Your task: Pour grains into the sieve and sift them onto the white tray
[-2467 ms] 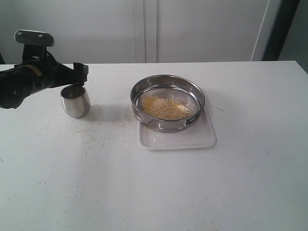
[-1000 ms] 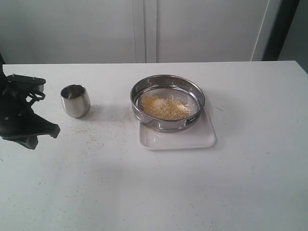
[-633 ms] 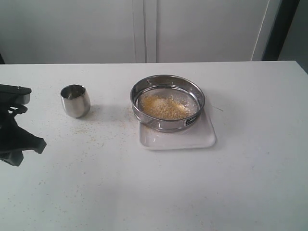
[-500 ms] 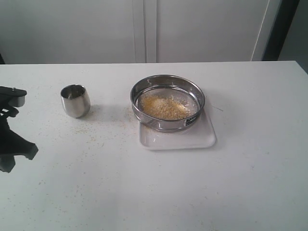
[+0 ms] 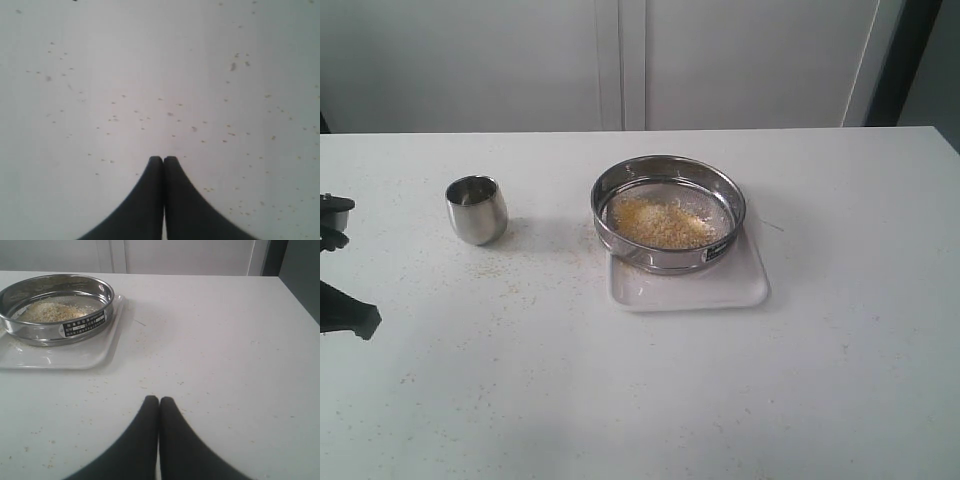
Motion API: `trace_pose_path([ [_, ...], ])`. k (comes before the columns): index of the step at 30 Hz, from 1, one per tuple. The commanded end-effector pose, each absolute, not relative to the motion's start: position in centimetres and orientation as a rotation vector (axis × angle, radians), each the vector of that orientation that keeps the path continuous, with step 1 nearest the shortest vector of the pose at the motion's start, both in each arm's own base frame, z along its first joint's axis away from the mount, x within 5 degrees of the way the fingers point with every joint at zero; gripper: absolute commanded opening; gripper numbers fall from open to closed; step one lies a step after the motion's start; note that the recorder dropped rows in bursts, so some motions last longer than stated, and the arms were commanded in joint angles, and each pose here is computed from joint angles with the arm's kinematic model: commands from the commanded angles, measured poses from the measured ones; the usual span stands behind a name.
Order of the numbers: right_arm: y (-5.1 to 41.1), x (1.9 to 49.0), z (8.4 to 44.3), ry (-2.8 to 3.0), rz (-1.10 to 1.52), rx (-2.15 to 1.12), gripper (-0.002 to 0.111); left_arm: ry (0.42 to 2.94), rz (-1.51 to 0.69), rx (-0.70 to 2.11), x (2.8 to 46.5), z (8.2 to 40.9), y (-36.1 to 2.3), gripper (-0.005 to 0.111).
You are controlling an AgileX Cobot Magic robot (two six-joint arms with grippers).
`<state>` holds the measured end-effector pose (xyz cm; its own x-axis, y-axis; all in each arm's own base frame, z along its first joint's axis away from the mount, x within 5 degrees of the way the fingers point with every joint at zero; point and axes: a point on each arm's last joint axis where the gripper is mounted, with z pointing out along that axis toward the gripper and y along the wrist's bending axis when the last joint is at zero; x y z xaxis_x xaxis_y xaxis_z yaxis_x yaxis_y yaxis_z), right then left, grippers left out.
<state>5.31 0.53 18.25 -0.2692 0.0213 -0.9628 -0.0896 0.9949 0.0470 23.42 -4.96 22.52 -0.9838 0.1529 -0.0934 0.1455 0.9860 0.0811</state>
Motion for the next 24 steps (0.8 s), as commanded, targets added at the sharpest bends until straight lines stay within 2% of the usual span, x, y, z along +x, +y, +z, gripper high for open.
trace_pose_path([
  [1, 0.5, 5.3, 18.2, 1.825, 0.099, -0.041, 0.000, 3.024, 0.216, 0.168, 23.4, 22.6, -3.9, 0.000],
  [6, 0.5, 5.3, 18.2, 1.825, 0.099, -0.041, 0.000, 3.075, 0.054, 0.119, 23.4, 22.5, -2.6, 0.000],
  [12, 0.5, 5.3, 18.2, 1.825, 0.099, -0.041, 0.000, 3.048, -0.268, 0.290, 23.4, 22.7, -3.5, 0.000],
  [18, 0.5, 5.3, 18.2, 1.825, 0.099, -0.041, 0.000, 3.033, -0.226, 0.254, 23.6, 22.6, -3.3, 0.000],
  [24, 0.5, 5.3, 18.2, 1.825, 0.099, -0.041, 0.000, 3.033, -0.155, -0.023, 23.9, 22.6, -0.7, 0.000],
])
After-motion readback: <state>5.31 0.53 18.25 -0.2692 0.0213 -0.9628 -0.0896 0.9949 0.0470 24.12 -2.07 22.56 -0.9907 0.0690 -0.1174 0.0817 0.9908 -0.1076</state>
